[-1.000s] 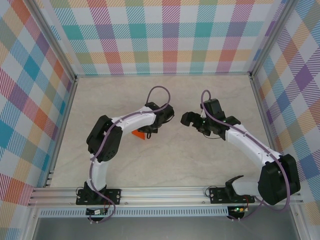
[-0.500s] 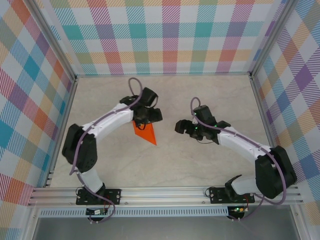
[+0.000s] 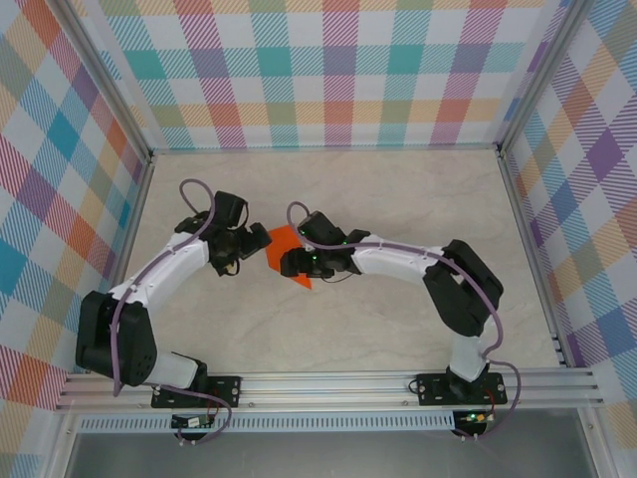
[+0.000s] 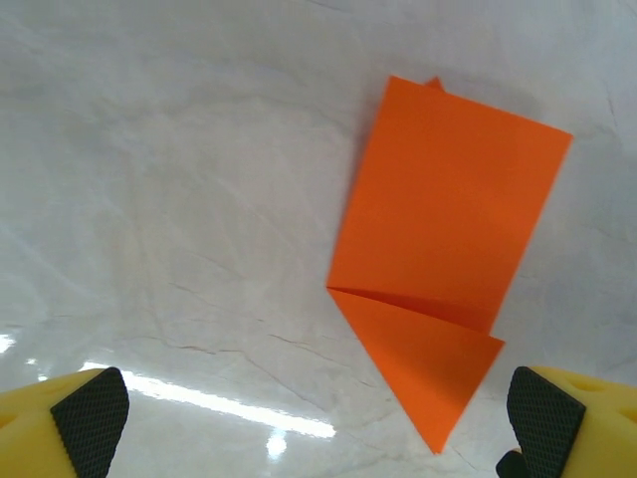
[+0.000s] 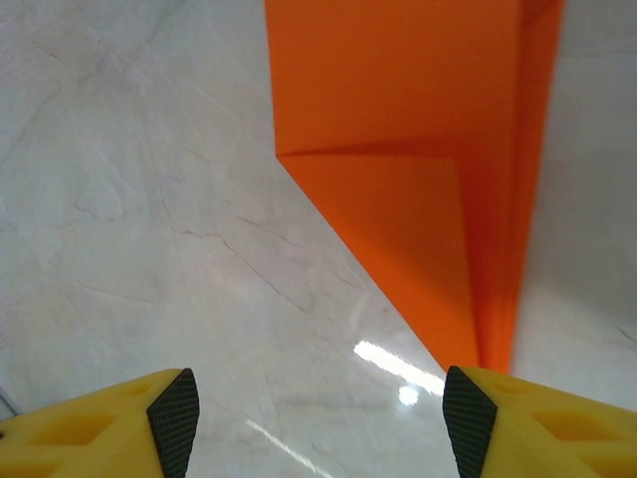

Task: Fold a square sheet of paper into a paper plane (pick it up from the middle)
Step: Turn over the paper at the center of the table, then fold the wing for the fifth time at the center of the table.

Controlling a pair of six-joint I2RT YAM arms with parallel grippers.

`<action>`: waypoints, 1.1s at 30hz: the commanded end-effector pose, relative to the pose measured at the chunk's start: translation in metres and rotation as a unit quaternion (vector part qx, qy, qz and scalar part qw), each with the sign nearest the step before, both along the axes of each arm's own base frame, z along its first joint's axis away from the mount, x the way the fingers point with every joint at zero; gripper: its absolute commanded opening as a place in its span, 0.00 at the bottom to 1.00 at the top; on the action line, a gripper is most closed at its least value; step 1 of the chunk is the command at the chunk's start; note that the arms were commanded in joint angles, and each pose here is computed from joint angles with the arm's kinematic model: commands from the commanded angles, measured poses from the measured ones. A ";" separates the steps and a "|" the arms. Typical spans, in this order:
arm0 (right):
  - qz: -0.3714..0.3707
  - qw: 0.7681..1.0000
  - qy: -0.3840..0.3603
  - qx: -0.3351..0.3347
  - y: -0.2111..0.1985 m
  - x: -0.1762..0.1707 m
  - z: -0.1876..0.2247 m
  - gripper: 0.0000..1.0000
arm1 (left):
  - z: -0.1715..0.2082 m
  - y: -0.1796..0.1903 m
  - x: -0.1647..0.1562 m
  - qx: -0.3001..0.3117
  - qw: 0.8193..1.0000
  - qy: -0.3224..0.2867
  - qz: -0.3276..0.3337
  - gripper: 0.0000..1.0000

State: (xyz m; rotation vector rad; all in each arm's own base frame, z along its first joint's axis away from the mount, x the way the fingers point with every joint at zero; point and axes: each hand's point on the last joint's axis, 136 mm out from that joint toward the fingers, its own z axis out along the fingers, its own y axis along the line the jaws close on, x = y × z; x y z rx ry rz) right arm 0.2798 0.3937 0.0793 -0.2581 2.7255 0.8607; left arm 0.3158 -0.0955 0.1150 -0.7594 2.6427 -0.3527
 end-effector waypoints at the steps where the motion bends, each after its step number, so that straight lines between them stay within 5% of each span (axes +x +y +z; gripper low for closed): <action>1: 0.013 1.000 0.015 -0.004 0.014 0.004 -0.009 0.68 | 0.000 0.018 -0.008 0.000 0.999 -0.006 0.039 1.00; 11: 0.035 0.996 0.028 -0.080 0.010 0.011 -0.051 0.67 | -0.008 0.019 -0.012 -0.028 0.999 0.000 0.045 1.00; 19: 0.125 0.979 0.043 -0.154 -0.064 -0.023 -0.084 0.66 | -0.008 0.011 -0.008 -0.045 0.999 -0.001 0.027 1.00; 25: 0.163 0.981 0.060 -0.082 -0.090 -0.047 -0.058 0.64 | -0.011 -0.003 -0.004 -0.077 0.997 -0.001 0.007 1.00; 29: 0.122 0.992 0.020 0.034 -0.072 -0.035 0.001 0.64 | -0.007 -0.015 -0.003 -0.107 0.994 -0.017 -0.002 1.00; 33: 0.050 0.998 -0.001 0.038 -0.078 -0.014 0.022 0.64 | -0.007 -0.026 -0.006 -0.126 0.992 -0.019 -0.012 1.00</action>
